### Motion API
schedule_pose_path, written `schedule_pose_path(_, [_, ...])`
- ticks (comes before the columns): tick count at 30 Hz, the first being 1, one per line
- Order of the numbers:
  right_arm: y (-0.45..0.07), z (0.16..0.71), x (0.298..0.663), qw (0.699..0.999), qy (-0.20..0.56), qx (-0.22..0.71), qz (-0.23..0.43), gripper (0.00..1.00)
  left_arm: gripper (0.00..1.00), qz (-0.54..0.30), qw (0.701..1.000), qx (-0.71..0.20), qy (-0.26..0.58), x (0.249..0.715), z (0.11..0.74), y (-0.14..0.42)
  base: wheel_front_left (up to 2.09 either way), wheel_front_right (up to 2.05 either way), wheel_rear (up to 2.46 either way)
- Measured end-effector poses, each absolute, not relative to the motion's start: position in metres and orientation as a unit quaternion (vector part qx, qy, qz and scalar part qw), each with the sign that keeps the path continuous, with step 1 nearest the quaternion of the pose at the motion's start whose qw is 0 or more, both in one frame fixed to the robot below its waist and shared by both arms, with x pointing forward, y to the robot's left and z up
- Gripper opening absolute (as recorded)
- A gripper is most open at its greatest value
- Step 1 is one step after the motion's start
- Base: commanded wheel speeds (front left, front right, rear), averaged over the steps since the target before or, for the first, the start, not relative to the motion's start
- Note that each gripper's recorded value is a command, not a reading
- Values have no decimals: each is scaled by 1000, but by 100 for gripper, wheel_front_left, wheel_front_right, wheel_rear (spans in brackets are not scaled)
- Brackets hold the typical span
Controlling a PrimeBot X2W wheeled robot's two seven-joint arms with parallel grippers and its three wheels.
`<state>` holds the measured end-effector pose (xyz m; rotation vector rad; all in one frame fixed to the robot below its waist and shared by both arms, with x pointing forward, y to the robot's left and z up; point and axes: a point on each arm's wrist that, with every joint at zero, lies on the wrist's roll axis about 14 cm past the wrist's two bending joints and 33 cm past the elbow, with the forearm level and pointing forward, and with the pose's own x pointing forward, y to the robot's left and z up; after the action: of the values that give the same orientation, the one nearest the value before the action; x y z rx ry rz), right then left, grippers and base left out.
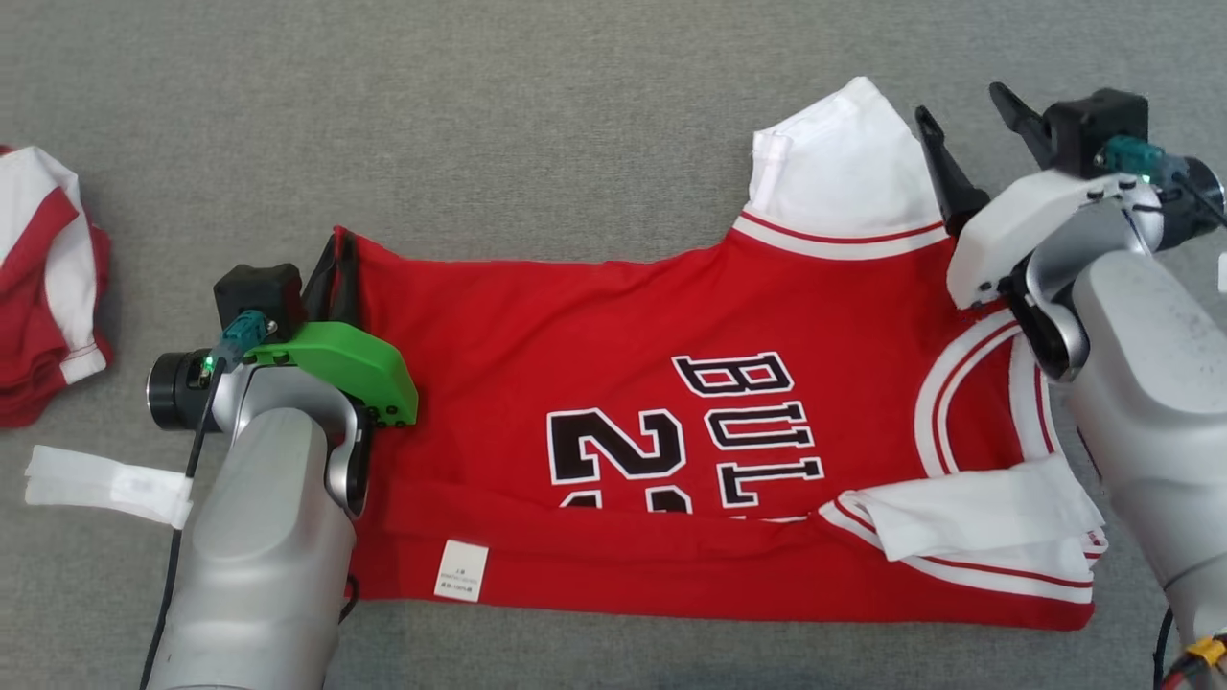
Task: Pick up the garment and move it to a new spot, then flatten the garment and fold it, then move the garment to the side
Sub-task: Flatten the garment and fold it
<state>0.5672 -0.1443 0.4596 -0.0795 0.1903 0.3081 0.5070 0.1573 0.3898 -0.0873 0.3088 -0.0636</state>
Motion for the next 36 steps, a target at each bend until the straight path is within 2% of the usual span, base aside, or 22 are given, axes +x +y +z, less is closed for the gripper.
schedule_pose_path(10, [-120, 422, 605, 954, 223, -86, 179, 100, 0, -14, 987, -59, 149, 500, 390, 174, 0, 0, 0])
schedule_pose_path(16, [-117, 388, 613, 935, 290, -104, 177, 100, 0, -10, 986, -64, 153, 502, 385, 175, 0, 0, 0])
schedule_pose_path(17, [-113, 385, 614, 932, 295, -107, 181, 69, 0, -9, 986, -64, 154, 501, 385, 175, 0, 0, 0])
schedule_pose_path(18, [-109, 384, 616, 931, 295, -107, 186, 12, 0, -7, 986, -65, 155, 501, 384, 176, 0, 0, 0])
schedule_pose_path(19, [-104, 384, 617, 931, 291, -107, 191, 0, 0, -5, 986, -66, 156, 500, 383, 177, 0, 0, 0])
schedule_pose_path(27, [-96, 399, 622, 944, 236, -104, 204, 0, 0, 9, 986, -73, 152, 500, 385, 179, 0, 0, 0])
schedule_pose_path(29, [-97, 414, 625, 953, 205, -97, 203, 0, 0, 11, 986, -75, 149, 498, 388, 179, 0, 0, 0])
schedule_pose_path(30, [-100, 439, 624, 964, 159, -79, 199, 0, 0, 15, 987, -76, 143, 493, 394, 181, 0, 0, 0])
schedule_pose_path(36, [-113, 458, 596, 974, 113, -44, 191, 0, 0, 16, 988, -76, 135, 478, 404, 184, 0, 0, 0])
